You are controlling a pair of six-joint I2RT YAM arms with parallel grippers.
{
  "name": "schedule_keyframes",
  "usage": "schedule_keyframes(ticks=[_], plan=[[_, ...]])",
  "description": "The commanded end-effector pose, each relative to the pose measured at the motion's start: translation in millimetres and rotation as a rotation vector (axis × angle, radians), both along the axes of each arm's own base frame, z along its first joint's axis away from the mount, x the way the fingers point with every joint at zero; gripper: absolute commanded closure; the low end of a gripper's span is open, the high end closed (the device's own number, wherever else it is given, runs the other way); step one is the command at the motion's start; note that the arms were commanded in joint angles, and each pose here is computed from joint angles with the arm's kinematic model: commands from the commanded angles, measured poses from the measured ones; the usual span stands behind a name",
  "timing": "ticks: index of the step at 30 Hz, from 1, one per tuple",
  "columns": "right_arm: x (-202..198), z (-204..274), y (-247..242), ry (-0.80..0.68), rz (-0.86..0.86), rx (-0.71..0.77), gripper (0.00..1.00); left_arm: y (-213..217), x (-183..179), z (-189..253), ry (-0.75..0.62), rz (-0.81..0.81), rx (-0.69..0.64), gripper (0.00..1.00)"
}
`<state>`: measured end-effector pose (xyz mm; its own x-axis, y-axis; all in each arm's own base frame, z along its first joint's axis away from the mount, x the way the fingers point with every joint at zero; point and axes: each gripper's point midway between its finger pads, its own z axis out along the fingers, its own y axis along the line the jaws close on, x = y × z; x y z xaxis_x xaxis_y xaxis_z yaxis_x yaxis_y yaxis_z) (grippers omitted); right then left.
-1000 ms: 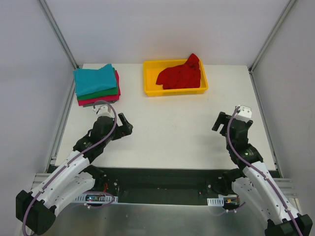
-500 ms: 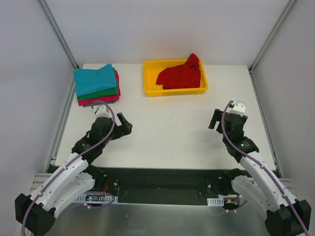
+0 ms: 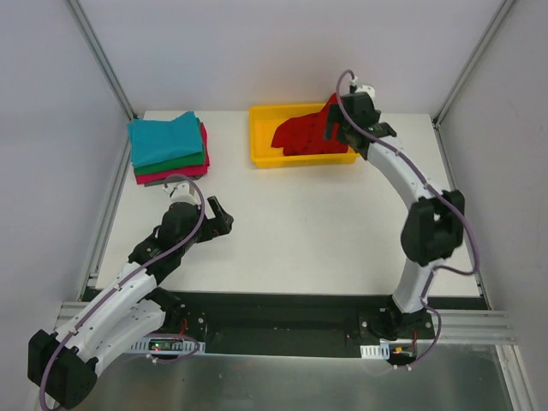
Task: Fold and stack the t-shirts
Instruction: Grab crumpled tshirt from bin with the right arm
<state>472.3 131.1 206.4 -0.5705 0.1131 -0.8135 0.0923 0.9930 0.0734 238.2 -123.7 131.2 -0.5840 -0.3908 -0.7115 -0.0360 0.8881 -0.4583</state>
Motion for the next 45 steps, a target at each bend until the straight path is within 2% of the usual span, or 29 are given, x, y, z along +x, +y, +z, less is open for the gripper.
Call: schedule_keyframes(ticks=[1, 4, 9, 15, 19, 21, 24, 27, 32, 35, 36, 37, 41, 45], plan=[[43, -22, 13, 0.109, -0.001, -0.051, 0.04, -4, 6, 1, -0.025, -0.022, 0.003, 0.01], [87, -32, 24, 0.1, -0.002, -0.084, 0.04, -4, 8, -3, -0.011, -0.022, 0.014, 0.01], [154, -59, 52, -0.037, 0.067, -0.042, 0.04, -13, 8, -7, 0.017, -0.07, 0.006, 0.01], [184, -92, 59, -0.08, 0.062, -0.04, 0.04, -15, 8, -9, 0.025, -0.078, 0.002, 0.01], [186, -101, 56, -0.069, 0.047, -0.013, 0.01, -16, 7, -6, 0.017, -0.082, -0.002, 0.01], [189, -98, 62, -0.084, 0.071, 0.014, 0.09, -14, 8, -7, 0.016, -0.072, 0.0, 0.01], [186, -103, 67, -0.062, 0.087, 0.034, 0.26, -11, 8, -5, 0.009, -0.062, 0.008, 0.01], [187, -105, 65, -0.055, 0.088, 0.046, 0.48, -9, 7, -3, 0.003, -0.054, 0.009, 0.01], [187, -108, 62, -0.036, 0.069, 0.089, 0.76, -2, 9, -5, 0.003, -0.019, 0.033, 0.01], [186, -109, 63, -0.032, 0.079, 0.096, 0.85, -4, 8, -4, 0.008, -0.03, 0.027, 0.01], [186, -108, 63, -0.032, 0.08, 0.095, 0.89, -5, 8, -3, 0.007, -0.033, 0.025, 0.01], [185, -109, 63, -0.03, 0.077, 0.099, 0.98, -4, 8, -4, 0.009, -0.031, 0.025, 0.01], [184, -89, 79, -0.067, 0.136, 0.173, 0.99, -3, 9, -3, 0.006, -0.021, 0.029, 0.01], [185, 7, 91, -0.241, 0.168, 0.27, 0.99, -3, 9, -2, 0.005, -0.021, 0.025, 0.01]])
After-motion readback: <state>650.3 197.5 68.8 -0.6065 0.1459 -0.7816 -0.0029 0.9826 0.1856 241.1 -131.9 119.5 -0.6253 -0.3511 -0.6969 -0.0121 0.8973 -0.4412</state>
